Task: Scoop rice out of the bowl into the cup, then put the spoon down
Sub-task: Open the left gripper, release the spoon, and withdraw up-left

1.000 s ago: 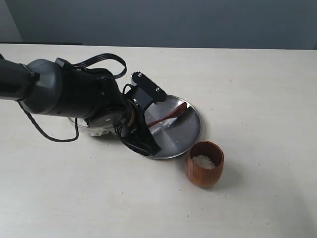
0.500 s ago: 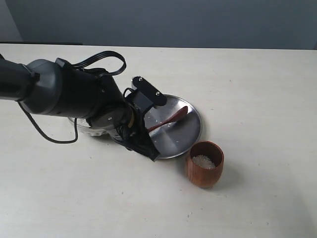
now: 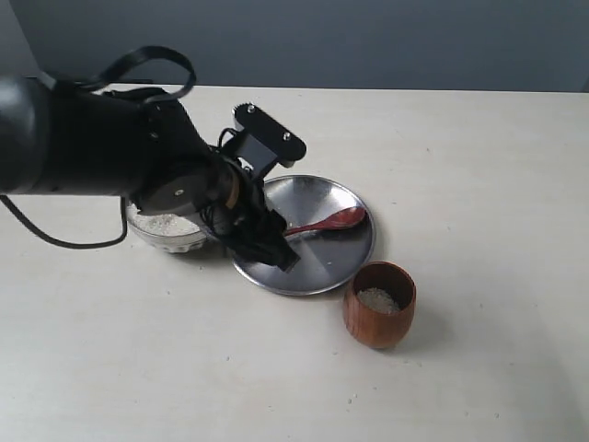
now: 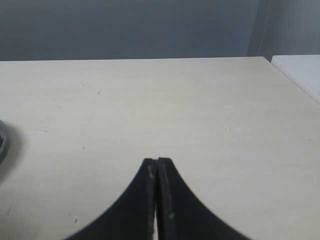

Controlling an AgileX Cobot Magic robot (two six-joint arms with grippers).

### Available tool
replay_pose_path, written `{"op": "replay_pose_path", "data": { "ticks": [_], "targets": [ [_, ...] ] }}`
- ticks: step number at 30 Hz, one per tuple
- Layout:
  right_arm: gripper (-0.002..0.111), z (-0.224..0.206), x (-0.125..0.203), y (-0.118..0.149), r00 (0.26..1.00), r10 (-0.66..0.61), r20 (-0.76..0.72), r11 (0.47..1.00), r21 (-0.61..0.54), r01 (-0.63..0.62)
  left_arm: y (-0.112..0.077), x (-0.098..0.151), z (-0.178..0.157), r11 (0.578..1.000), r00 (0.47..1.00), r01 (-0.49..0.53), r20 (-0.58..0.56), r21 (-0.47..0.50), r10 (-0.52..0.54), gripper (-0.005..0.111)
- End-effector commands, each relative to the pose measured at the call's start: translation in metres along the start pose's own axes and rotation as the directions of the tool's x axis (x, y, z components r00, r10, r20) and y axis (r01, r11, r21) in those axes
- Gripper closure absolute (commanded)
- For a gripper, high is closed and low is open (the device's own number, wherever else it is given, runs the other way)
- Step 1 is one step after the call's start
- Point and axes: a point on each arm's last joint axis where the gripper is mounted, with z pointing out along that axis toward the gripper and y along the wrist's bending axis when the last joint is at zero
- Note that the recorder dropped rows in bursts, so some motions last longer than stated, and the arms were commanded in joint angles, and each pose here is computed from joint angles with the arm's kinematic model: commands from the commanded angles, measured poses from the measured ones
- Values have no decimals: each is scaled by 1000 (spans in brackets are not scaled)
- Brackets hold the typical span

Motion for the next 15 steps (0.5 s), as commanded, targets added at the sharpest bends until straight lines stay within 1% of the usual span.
{"op": "replay_pose_path", "data": {
  "ticks": [1,2,3,6,8,9,12,15],
  "targets": [
    [108,0,1,0,1000,-4,4,1000,4,4,9,2,-29,999,1000,6,-23,-43,-7,55],
    [108,0,1,0,1000,-4,4,1000,4,4,11,4,-34,999,999,9,-36,-53,-11,57],
    [108,0,1,0,1000,-4,4,1000,4,4,13,6,-39,998,998,12,-60,-66,-16,61],
    [108,0,1,0,1000,-6,4,1000,4,6,19,9,-57,995,997,10,-80,-100,-18,84],
    [108,0,1,0,1000,-6,4,1000,4,6,22,8,-73,994,999,19,-46,-107,-24,102],
    [108,0,1,0,1000,-6,4,1000,4,6,23,7,-79,994,999,24,-26,-107,-27,106],
    [108,0,1,0,1000,-6,4,1000,4,6,29,6,-105,992,998,34,52,-122,-27,106],
    [108,0,1,0,1000,-6,4,1000,4,6,36,11,-128,987,997,36,76,-160,-24,106]
  ]
}}
